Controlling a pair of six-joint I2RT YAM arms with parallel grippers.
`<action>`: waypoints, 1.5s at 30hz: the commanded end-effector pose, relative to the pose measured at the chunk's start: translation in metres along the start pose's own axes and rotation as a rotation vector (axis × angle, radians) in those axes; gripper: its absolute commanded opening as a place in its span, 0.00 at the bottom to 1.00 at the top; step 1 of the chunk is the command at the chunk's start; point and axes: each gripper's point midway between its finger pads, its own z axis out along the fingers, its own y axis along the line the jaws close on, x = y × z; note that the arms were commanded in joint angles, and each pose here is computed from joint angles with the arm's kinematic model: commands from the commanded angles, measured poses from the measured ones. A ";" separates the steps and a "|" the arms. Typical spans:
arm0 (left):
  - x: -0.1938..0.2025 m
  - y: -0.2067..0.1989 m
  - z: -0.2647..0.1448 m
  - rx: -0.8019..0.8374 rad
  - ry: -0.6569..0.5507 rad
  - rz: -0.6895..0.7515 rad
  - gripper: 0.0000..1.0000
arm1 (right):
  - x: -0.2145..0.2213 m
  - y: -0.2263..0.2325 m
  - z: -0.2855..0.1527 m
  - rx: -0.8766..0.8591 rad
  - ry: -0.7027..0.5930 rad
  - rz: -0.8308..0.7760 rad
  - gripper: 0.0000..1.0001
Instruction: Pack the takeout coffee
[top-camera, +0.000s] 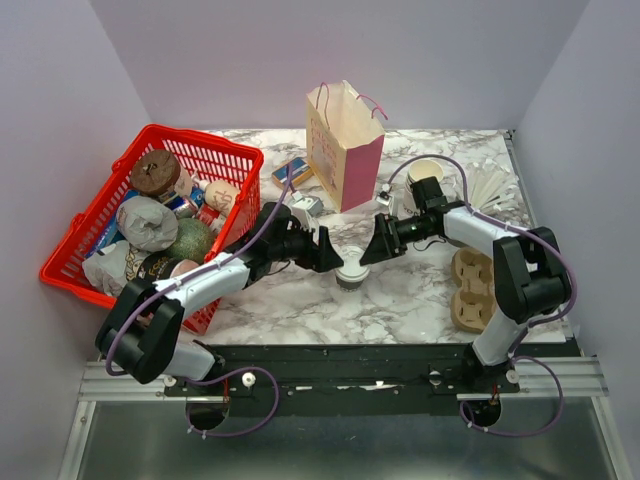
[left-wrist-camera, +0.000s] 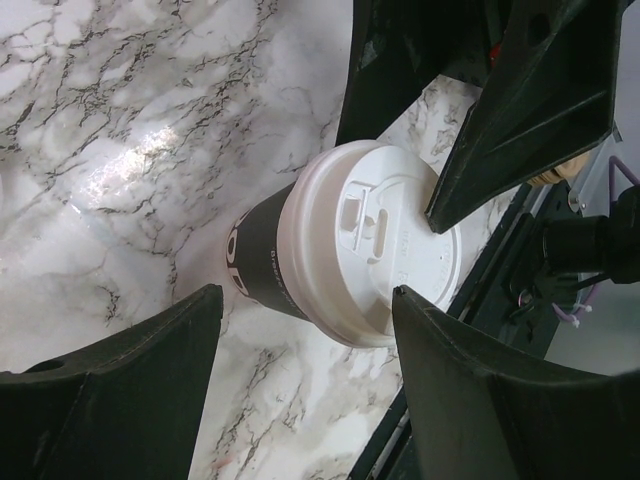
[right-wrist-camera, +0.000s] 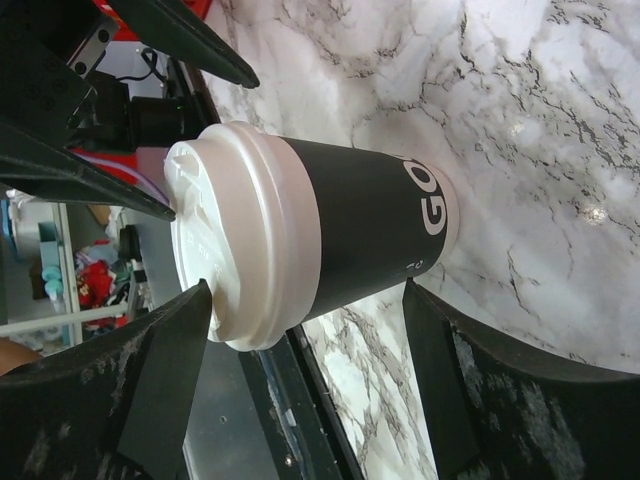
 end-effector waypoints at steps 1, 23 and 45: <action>0.002 0.002 0.005 0.021 0.002 -0.019 0.77 | 0.005 -0.001 0.004 -0.021 0.018 0.023 0.85; -0.023 0.005 0.025 0.110 -0.020 -0.152 0.71 | -0.005 0.003 0.011 -0.112 0.030 0.094 0.82; 0.001 0.030 0.023 0.060 0.027 -0.202 0.67 | 0.004 -0.005 0.021 -0.188 0.058 0.238 0.62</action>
